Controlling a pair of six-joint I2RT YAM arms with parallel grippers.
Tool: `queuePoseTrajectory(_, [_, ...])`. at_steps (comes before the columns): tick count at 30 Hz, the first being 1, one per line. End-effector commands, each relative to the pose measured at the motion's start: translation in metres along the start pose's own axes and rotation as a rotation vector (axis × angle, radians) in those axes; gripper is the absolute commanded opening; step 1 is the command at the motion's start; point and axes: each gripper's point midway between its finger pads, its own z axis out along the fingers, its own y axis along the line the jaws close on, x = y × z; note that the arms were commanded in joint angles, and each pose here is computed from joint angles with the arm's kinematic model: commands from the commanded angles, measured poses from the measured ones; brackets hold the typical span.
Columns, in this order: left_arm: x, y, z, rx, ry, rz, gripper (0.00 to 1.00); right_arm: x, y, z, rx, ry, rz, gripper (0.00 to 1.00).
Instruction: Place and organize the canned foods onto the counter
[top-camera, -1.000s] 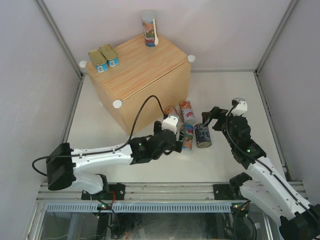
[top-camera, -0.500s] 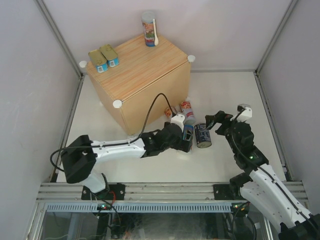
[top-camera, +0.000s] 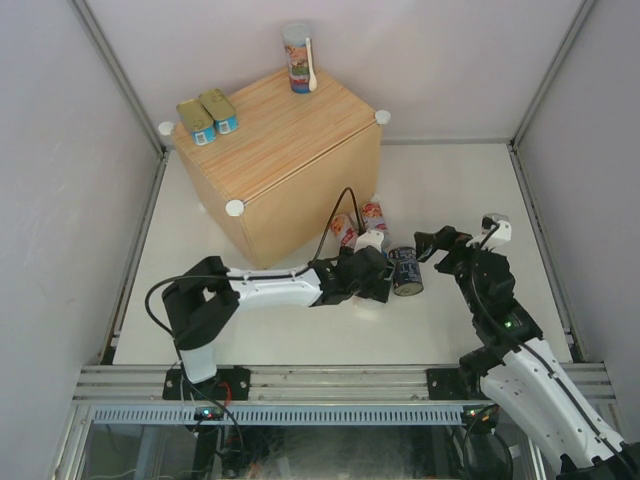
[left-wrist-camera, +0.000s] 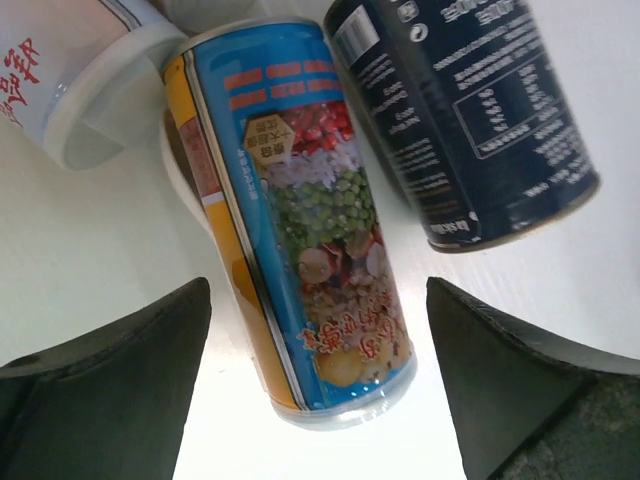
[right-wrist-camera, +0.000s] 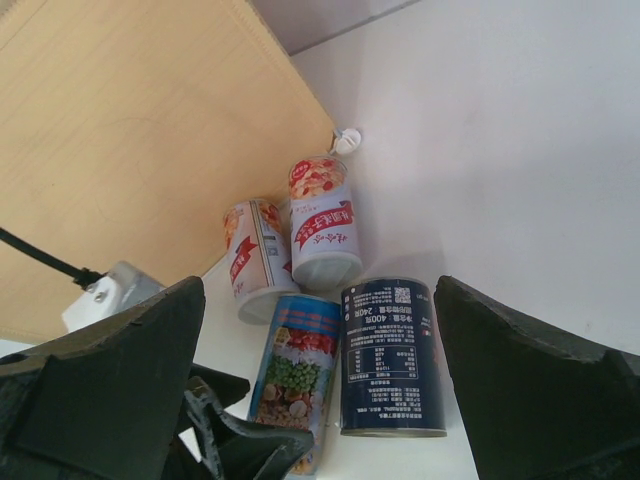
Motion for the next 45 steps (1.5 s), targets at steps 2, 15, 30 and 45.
queuePoseTrajectory(2, [-0.010, 0.004, 0.006, -0.076, -0.015, -0.004, 0.92, -0.006, -0.001, -0.003, 0.001, -0.023, 0.017, 0.97])
queuePoseTrajectory(15, [0.018, 0.001, 0.028, -0.093, 0.068, -0.005, 0.87, -0.010, 0.003, 0.001, -0.023, -0.033, 0.026, 0.96])
queuePoseTrajectory(30, [0.031, 0.003, 0.019, -0.053, 0.084, -0.014, 0.31, -0.015, 0.009, -0.005, -0.045, -0.037, 0.058, 0.95])
queuePoseTrajectory(45, [0.003, -0.021, -0.042, 0.089, 0.019, -0.021, 0.06, -0.017, 0.008, -0.013, -0.057, -0.046, 0.040, 0.95])
